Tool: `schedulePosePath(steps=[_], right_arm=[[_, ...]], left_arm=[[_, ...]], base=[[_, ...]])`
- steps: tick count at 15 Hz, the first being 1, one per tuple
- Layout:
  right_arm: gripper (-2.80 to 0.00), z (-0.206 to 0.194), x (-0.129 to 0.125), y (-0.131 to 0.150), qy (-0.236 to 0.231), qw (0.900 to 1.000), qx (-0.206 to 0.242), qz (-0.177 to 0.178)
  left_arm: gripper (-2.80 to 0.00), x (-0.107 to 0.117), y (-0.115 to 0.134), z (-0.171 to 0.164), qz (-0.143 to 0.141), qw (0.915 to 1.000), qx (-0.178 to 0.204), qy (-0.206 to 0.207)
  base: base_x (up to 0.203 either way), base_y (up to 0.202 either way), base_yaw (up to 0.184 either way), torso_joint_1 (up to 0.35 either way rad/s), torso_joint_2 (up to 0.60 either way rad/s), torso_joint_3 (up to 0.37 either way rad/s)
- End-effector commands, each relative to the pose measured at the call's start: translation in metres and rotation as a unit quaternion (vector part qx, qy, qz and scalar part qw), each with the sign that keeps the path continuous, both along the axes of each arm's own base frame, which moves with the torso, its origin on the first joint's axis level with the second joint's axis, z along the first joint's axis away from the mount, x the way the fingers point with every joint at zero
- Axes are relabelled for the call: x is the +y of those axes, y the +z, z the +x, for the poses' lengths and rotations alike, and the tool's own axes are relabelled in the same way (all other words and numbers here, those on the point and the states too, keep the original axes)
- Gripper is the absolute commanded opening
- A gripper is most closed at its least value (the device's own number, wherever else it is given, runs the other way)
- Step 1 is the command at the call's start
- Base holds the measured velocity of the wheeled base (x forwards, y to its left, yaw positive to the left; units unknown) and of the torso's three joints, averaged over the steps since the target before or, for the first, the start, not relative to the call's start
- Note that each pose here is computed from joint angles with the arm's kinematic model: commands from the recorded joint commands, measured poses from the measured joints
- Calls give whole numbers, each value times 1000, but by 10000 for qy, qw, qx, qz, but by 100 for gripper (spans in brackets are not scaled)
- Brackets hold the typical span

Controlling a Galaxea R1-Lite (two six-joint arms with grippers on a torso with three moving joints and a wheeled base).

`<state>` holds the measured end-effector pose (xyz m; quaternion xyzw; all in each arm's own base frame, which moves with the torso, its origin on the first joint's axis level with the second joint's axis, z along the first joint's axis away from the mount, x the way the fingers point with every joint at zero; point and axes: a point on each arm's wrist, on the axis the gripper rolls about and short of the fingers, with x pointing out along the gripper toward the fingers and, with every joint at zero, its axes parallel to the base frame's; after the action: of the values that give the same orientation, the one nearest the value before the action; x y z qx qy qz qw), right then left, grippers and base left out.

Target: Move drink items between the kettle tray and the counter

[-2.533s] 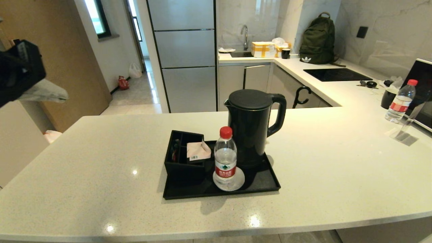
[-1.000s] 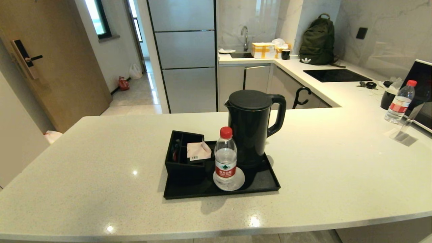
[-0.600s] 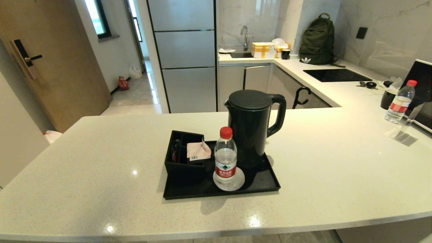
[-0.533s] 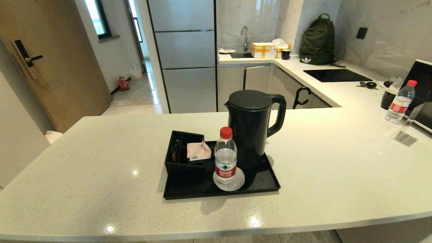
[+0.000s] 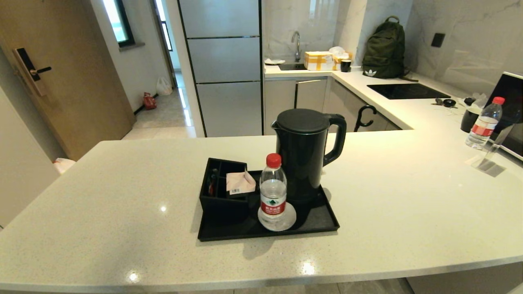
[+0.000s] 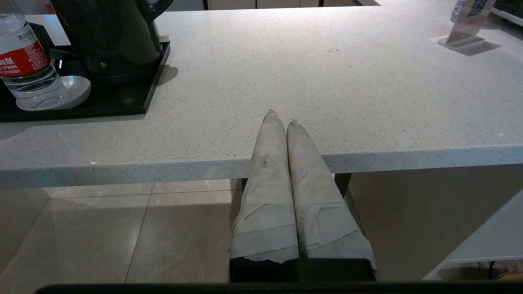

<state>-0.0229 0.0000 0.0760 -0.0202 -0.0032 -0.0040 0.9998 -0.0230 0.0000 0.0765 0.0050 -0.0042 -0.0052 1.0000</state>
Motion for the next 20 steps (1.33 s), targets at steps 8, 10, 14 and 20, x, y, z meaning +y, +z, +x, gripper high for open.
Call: schedulePosePath(steps=[8,10,14,20], right_arm=[[-280,0,0,0,9,10000,18,-28],[-280,0,0,-1,-10,10000,17,96],[-280,0,0,-1,-14,9999,16,133],[-280,0,0,0,-13,9997,0,241]], left_arm=[[-280,0,0,0,-4,10000,3,-9],[-280,0,0,0,-8,10000,7,6],[-280,0,0,0,-19,10000,3,-2],[-280,0,0,0,-19,10000,3,-2]], base=[[0,0,0,0,0,0],[0,0,0,0,0,0],[0,0,0,0,0,0],[0,0,0,0,0,0]])
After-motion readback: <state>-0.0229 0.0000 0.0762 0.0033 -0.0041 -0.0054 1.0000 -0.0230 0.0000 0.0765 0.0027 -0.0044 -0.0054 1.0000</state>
